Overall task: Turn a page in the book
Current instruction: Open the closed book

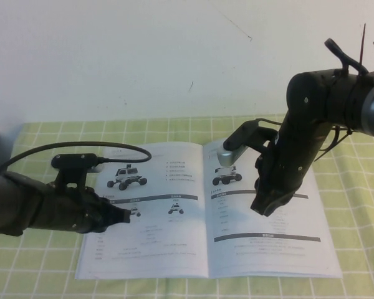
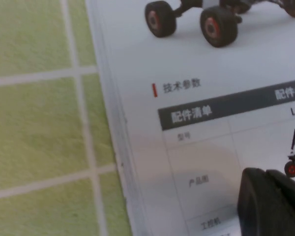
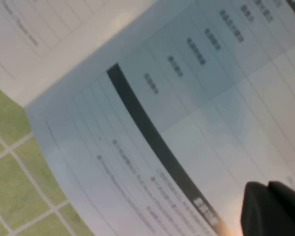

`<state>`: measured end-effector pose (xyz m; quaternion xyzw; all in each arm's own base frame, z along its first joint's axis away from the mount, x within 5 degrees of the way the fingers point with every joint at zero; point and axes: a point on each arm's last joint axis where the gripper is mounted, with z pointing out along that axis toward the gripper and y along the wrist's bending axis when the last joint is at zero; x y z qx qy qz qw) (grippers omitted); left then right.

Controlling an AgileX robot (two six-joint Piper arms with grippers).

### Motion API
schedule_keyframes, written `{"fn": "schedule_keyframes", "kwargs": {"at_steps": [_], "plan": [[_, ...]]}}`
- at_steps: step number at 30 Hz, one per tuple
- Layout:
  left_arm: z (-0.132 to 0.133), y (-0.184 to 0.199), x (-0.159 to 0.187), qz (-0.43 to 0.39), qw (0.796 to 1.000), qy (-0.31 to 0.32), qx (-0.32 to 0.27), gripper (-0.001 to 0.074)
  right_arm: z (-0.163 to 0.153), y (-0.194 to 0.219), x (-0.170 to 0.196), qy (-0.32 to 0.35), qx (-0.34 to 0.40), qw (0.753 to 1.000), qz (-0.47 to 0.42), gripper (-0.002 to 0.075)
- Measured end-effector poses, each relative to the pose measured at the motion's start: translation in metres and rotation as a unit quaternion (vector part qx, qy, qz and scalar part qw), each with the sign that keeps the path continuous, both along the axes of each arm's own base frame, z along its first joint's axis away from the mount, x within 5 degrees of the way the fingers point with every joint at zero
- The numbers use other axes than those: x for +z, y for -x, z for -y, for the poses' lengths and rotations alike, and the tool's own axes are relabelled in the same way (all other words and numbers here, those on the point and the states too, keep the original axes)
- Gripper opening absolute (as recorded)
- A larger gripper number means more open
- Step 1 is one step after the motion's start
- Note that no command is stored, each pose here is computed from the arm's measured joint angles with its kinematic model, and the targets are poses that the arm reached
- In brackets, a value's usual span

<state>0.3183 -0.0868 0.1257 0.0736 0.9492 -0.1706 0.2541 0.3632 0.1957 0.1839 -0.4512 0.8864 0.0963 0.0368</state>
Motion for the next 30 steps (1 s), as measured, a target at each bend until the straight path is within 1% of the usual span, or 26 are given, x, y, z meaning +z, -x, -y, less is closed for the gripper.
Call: {"fn": "schedule_keyframes", "kwargs": {"at_steps": [6,9,11,14,16,18,21,25,26,30], "plan": [[0.021,0.013,0.008,0.004,0.999,-0.017,-0.047,-0.0003,-0.003,0.001,0.001,-0.014,0.001,1.0,-0.005,-0.0003],[0.027,0.019,0.015,0.016,0.998,-0.022,-0.055,-0.0003,-0.003,0.0,0.001,-0.019,0.006,1.0,0.0,-0.0003],[0.027,0.023,0.023,0.029,0.998,-0.023,-0.055,-0.0003,-0.004,-0.001,0.001,-0.023,0.006,1.0,0.01,-0.0003],[0.023,0.023,0.05,0.085,0.995,-0.027,-0.038,-0.0003,-0.005,-0.005,0.003,-0.031,0.006,0.999,0.031,-0.0003],[0.018,0.025,0.074,0.135,0.99,-0.03,-0.02,-0.0003,-0.007,-0.006,0.01,-0.046,0.004,0.998,0.05,-0.0003],[0.013,0.028,0.099,0.186,0.982,-0.032,0.001,-0.0003,-0.008,-0.004,0.026,-0.072,0.005,0.994,0.077,-0.0003],[0.003,0.037,0.134,0.257,0.965,-0.032,0.033,-0.0003,-0.01,0.001,0.065,-0.126,0.008,0.982,0.137,-0.0003],[-0.007,0.059,0.176,0.329,0.943,-0.013,0.057,-0.0003,-0.006,0.021,0.119,-0.207,0.004,0.952,0.224,-0.0003],[-0.009,0.066,0.185,0.344,0.937,-0.005,0.061,-0.0003,-0.004,0.028,0.128,-0.225,0.002,0.945,0.238,-0.0003],[-0.018,0.096,0.208,0.387,0.92,0.016,0.066,-0.0003,0.007,0.058,0.141,-0.27,-0.001,0.922,0.278,-0.0003]]}}
